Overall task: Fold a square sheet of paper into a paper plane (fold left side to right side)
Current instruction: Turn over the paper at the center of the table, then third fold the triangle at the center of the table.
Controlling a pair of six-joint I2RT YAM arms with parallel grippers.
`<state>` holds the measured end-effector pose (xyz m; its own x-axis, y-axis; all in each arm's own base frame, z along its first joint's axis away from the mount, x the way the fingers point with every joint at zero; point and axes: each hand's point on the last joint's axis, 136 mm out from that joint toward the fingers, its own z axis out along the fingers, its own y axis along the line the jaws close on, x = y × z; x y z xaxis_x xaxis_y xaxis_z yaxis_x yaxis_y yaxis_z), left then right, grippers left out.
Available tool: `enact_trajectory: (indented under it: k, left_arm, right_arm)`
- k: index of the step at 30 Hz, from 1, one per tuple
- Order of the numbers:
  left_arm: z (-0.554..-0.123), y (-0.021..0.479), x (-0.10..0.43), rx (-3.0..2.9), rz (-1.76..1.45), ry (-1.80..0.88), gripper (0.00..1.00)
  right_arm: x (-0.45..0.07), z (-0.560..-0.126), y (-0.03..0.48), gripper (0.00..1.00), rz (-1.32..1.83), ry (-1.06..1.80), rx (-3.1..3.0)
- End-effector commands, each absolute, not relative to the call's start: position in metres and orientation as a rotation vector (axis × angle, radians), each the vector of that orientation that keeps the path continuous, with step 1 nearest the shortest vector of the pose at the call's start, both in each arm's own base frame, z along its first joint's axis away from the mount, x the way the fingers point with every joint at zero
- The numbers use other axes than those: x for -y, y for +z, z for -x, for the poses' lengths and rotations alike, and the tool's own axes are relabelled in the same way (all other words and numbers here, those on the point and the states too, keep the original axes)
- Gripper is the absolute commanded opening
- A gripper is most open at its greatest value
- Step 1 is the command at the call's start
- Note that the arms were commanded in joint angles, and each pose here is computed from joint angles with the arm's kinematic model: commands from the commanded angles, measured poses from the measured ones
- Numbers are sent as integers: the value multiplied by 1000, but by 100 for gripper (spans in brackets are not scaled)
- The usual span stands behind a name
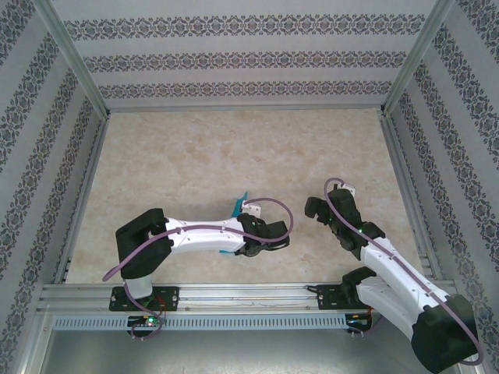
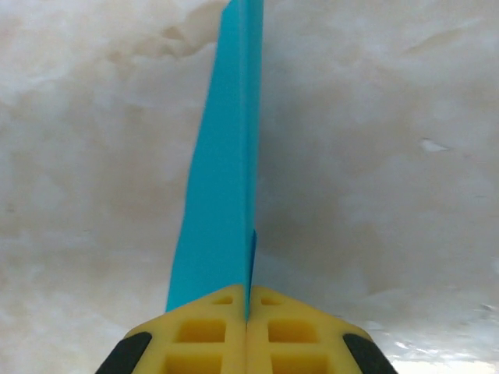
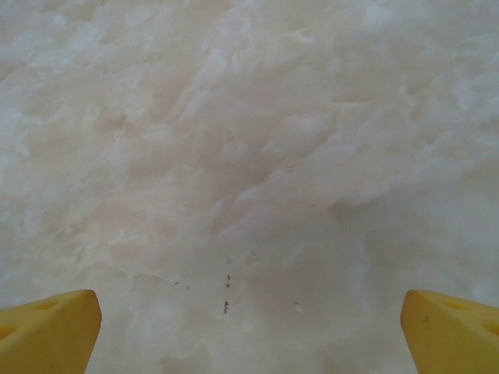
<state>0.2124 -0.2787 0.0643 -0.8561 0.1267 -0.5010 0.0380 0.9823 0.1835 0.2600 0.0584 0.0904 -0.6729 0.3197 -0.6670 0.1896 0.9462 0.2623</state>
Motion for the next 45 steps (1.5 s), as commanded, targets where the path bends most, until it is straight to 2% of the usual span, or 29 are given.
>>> enact_trajectory:
  k: [1, 8, 13, 18, 27, 32, 38, 45]
  left_arm:
    - [-220, 55, 301, -2634, -81, 63, 14]
    - [-236, 67, 340, -2645, -28, -389, 32]
    - [-244, 85, 344, -2590, 9, -680, 37]
    - [-249, 109, 323, -2515, -31, -761, 42]
    - [-254, 143, 252, -2331, -25, -838, 42]
    - [-252, 148, 220, -2252, -16, -845, 49]
    - [-249, 148, 201, -2224, -19, -836, 56]
    - [-248, 137, 197, -2255, -24, -836, 58]
  right_arm:
    - [-69, -263, 89, 98, -331, 305, -2327]
    - [-86, -261, 84, 98, -312, 486, -2394]
    - [-108, -256, 88, 98, -260, 645, -2442]
    - [-143, -247, 95, 92, -197, 839, -2484]
    - [-232, -233, 100, 55, -72, 1115, -2505]
    - [-269, -235, 89, 29, -24, 1160, -2543]
    - [-286, -246, 70, 2, -45, 1132, -2565]
    - [-286, -252, 45, 0, -84, 1073, -2623]
